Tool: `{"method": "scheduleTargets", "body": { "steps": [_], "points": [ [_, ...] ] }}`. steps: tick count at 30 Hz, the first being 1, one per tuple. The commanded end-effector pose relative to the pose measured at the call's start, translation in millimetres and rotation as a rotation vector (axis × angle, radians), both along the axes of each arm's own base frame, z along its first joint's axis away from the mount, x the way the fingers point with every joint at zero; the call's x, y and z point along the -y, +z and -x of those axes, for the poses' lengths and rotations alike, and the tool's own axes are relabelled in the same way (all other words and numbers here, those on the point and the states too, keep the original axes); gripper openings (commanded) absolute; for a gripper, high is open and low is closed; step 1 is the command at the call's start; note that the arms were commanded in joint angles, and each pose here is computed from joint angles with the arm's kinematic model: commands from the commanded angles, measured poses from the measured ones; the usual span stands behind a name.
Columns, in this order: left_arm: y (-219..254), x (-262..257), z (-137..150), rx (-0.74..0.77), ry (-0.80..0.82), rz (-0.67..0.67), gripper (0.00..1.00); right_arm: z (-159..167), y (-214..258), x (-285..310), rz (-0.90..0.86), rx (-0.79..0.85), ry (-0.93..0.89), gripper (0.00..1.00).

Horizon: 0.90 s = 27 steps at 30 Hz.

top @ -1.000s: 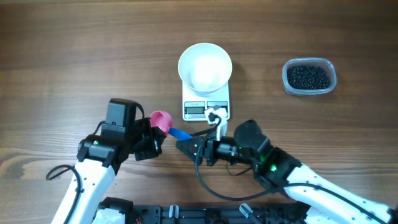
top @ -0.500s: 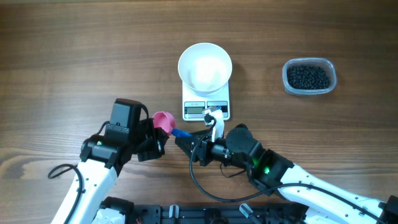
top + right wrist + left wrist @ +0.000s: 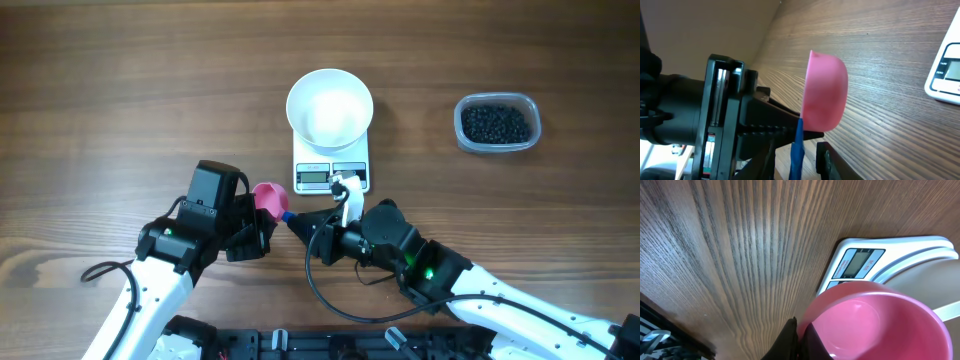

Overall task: Scoop item into bowl and weigh 150g on scale
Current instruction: 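Grasp the blue handle with the right gripper beside the left gripper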

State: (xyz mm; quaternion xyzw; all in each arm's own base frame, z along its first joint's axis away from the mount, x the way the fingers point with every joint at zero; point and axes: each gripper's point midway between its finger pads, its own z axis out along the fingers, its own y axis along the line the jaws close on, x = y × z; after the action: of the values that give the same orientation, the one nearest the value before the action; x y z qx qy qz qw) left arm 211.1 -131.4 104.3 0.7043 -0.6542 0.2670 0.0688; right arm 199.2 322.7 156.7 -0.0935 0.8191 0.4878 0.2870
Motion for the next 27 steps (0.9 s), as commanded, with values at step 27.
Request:
{"method": "scheduleTargets", "body": {
  "steps": [27],
  "points": [
    [3.3,2.3,-0.8,0.030,-0.023,-0.012,0.04,3.7,7.4,-6.3,-0.028,-0.022,0.024,0.15]
  ]
}}
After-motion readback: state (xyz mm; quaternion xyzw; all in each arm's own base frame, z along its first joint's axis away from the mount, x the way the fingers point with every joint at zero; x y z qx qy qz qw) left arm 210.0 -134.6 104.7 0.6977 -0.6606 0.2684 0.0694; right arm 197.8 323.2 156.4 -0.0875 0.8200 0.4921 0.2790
